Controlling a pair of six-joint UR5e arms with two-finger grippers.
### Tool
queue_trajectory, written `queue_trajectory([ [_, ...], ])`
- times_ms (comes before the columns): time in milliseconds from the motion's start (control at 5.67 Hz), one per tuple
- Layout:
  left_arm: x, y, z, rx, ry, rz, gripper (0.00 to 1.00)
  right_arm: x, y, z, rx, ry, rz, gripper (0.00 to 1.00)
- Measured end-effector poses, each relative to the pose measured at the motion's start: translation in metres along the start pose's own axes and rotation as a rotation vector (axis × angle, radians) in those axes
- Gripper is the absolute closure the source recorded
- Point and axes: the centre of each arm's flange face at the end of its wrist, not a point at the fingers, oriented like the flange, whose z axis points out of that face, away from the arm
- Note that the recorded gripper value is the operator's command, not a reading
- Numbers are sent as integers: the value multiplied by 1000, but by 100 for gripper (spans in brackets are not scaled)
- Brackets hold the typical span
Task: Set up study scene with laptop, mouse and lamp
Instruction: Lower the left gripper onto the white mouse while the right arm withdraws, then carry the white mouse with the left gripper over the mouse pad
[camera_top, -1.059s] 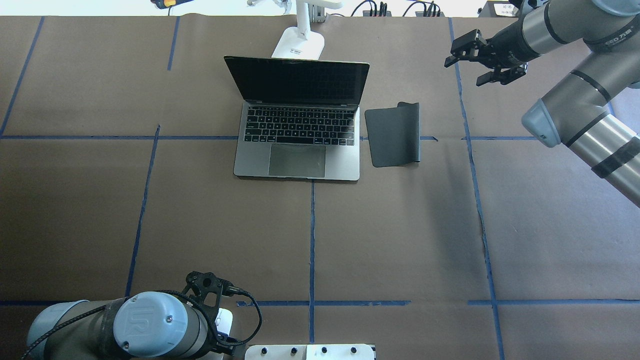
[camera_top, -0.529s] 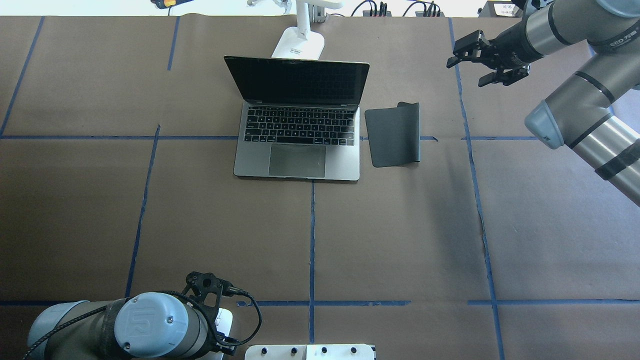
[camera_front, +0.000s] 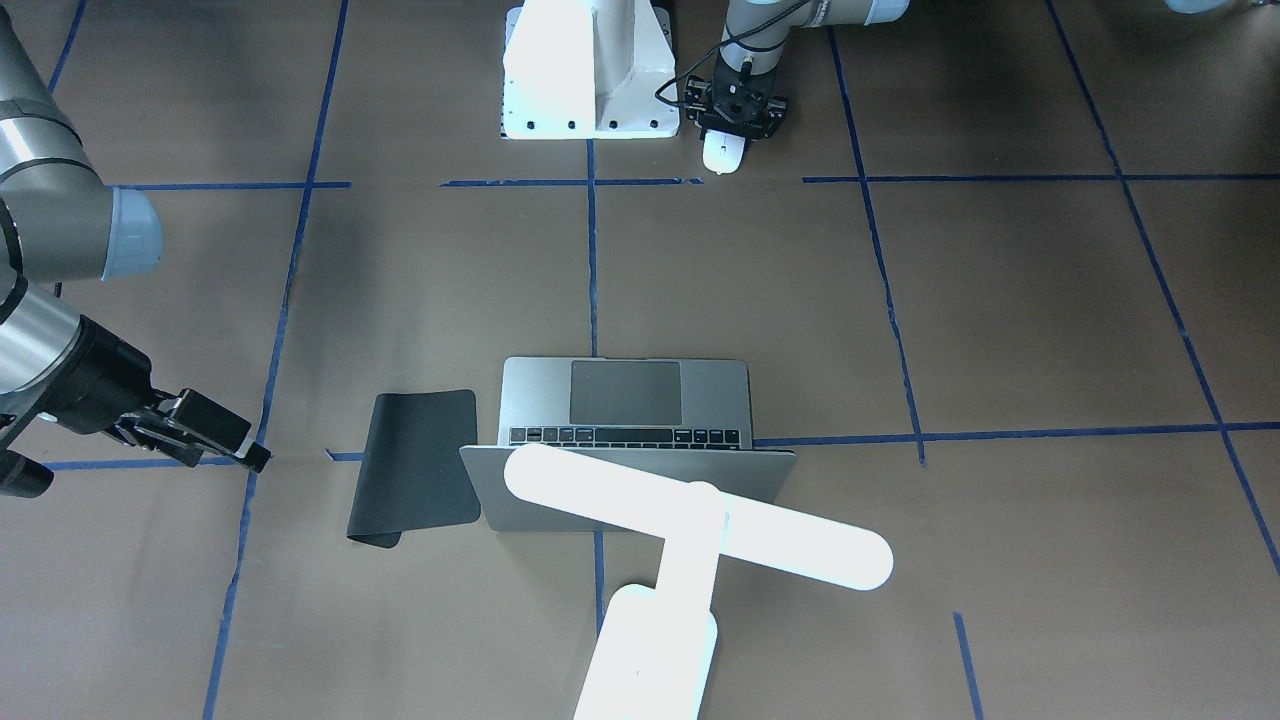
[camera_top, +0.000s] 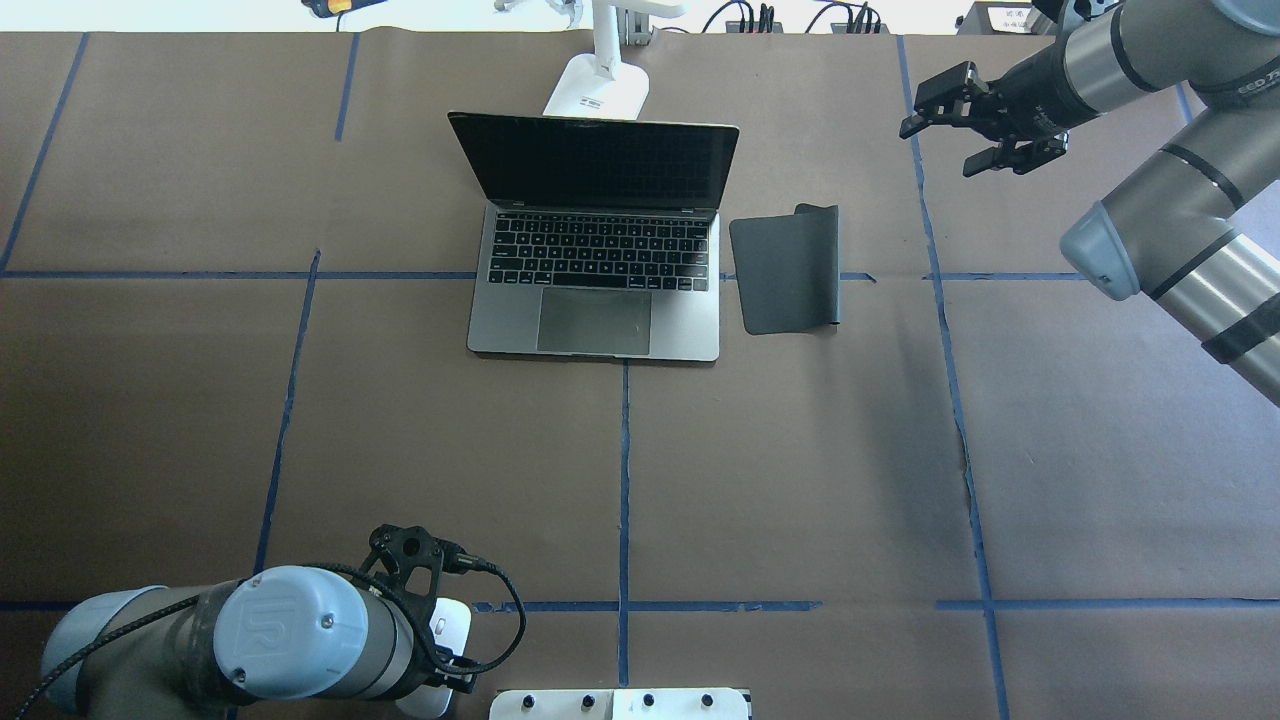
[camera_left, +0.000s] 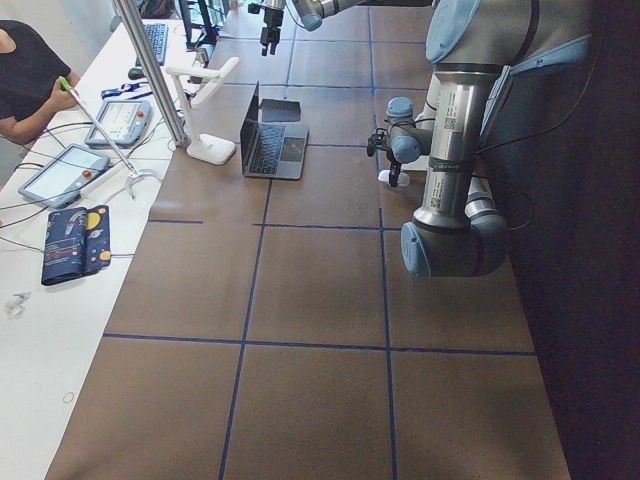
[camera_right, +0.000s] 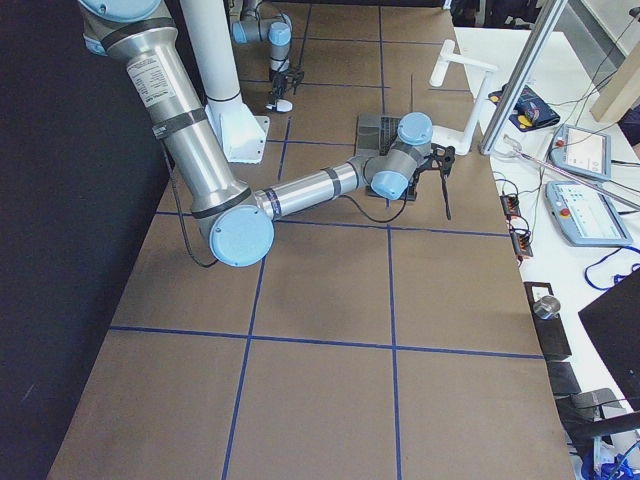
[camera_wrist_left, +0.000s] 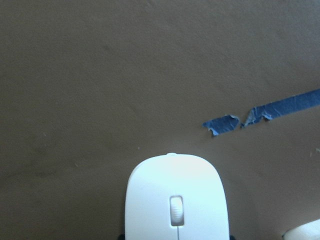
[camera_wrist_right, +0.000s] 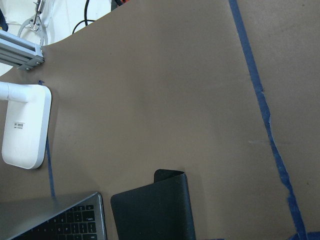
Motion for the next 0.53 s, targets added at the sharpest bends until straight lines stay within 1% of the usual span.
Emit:
queue_trajectory([
  [353, 22, -29, -27, 55, 55, -13, 99, 19, -10, -18, -14, -6, 12, 0],
  [529, 45, -51, -41, 89, 92, -16, 99, 31, -13, -24, -16, -2, 3, 0],
])
